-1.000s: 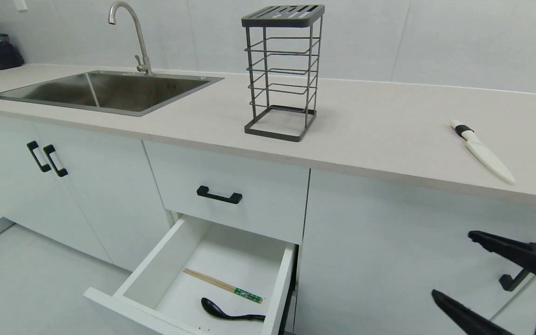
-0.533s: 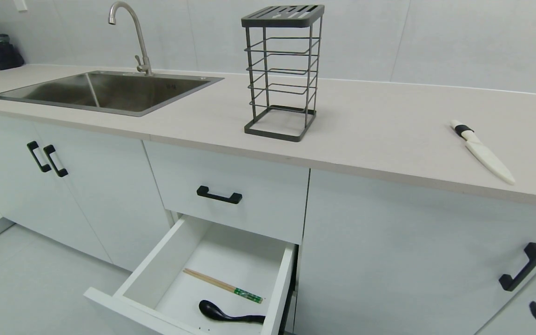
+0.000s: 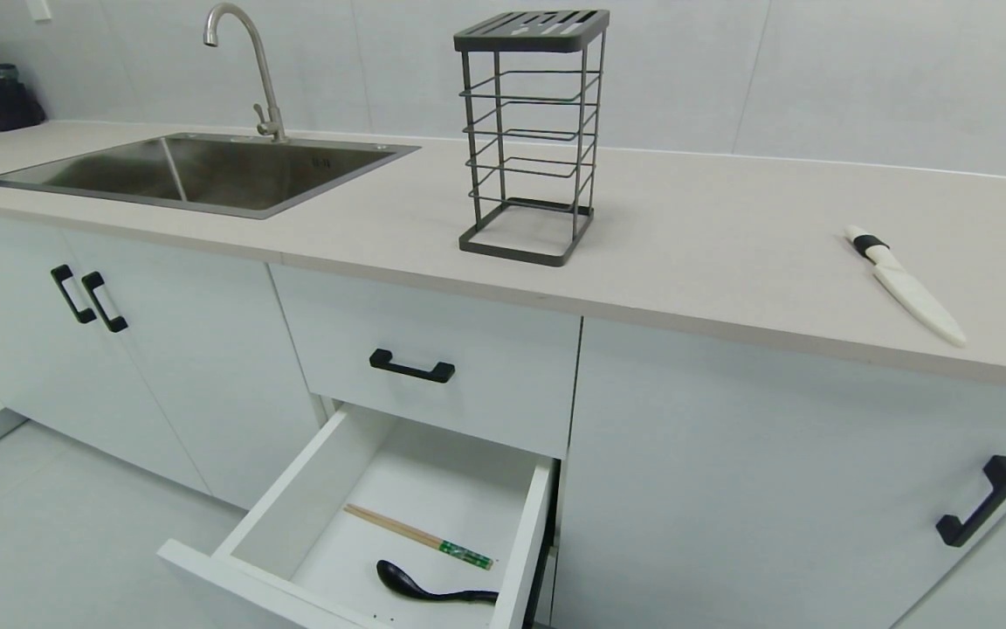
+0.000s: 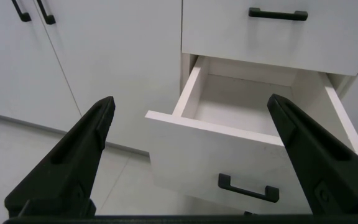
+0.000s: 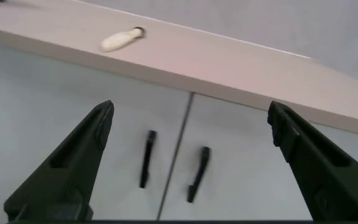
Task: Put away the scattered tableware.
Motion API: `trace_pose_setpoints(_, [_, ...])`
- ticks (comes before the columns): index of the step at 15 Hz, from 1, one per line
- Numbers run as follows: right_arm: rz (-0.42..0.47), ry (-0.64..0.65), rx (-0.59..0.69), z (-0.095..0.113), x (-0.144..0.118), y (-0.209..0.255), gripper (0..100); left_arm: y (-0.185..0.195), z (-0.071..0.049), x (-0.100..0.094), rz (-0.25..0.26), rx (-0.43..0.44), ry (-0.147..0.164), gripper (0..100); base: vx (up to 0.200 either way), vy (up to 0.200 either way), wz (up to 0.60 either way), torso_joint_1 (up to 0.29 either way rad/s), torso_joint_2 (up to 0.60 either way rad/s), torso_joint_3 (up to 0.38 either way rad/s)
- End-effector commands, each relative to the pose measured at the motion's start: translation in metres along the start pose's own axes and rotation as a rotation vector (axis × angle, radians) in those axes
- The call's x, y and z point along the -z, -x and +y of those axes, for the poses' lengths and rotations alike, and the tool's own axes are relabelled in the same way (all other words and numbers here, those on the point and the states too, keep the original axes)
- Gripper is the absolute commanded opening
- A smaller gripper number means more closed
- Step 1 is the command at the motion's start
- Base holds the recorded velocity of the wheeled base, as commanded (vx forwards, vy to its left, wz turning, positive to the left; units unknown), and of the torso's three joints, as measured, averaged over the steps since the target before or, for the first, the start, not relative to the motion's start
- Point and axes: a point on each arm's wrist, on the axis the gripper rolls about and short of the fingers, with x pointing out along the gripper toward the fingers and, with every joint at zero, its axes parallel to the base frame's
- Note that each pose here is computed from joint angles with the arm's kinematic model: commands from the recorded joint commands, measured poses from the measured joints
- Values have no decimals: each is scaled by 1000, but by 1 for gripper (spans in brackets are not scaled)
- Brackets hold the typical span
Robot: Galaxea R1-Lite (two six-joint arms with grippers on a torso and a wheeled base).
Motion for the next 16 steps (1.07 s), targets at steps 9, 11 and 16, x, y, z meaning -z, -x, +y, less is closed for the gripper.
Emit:
trace_pose_setpoints(9, [114, -335, -61, 24, 71, 17, 100, 0, 0, 0, -2, 17, -27, 100, 0, 0, 0, 0, 0, 0])
trace_pose_setpoints(11, [162, -331, -141, 27, 76, 18, 100, 13, -2, -52, -310, 37, -40, 100, 0, 0, 0, 0, 0, 0])
trace_pose_setpoints(16, [157, -303, -170, 27, 75, 18, 100, 1, -7, -60, -56, 330, 10, 100, 0, 0, 0, 0, 0, 0])
